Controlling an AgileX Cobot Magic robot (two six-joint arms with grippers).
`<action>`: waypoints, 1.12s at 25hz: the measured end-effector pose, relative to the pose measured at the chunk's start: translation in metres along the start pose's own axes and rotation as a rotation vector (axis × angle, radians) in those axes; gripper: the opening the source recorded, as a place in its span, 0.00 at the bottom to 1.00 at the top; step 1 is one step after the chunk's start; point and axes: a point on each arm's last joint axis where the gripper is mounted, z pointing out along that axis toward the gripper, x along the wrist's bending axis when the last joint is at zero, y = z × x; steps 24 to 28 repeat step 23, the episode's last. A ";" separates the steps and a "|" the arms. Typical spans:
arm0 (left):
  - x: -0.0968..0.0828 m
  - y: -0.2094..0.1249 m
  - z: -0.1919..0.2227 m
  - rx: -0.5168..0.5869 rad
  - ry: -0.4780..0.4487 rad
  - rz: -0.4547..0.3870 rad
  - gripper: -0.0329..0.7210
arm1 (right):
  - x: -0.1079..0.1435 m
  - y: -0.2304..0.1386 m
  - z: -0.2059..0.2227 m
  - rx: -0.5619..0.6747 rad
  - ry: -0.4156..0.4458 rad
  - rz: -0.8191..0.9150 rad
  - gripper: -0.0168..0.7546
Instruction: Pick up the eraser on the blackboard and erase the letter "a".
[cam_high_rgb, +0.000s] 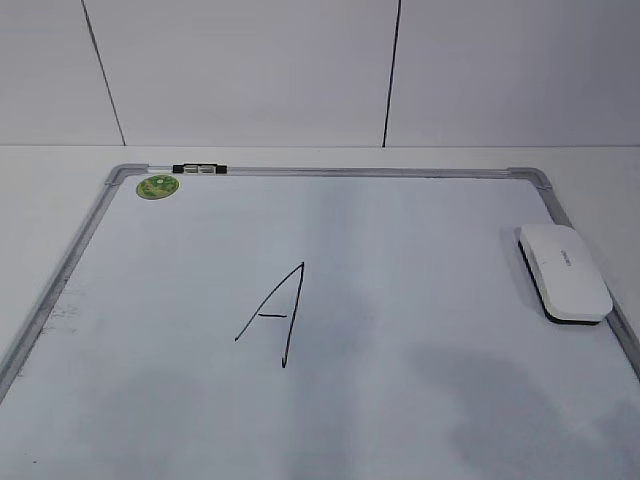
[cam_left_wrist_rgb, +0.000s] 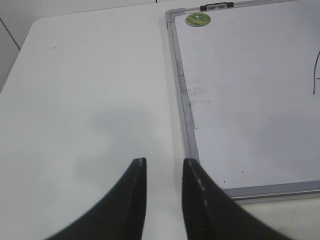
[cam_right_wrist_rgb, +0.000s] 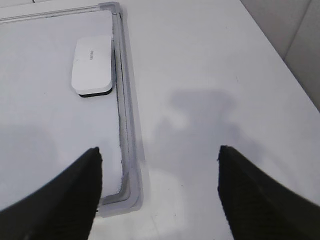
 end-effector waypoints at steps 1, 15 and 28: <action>0.000 0.000 0.000 0.000 0.000 0.000 0.30 | 0.000 0.000 0.000 0.000 0.000 0.000 0.77; 0.000 0.000 0.000 0.000 0.000 0.000 0.30 | 0.000 0.000 0.000 0.000 0.000 0.000 0.77; 0.000 0.000 0.000 0.000 0.000 0.000 0.30 | 0.000 0.000 0.000 0.000 0.000 0.000 0.77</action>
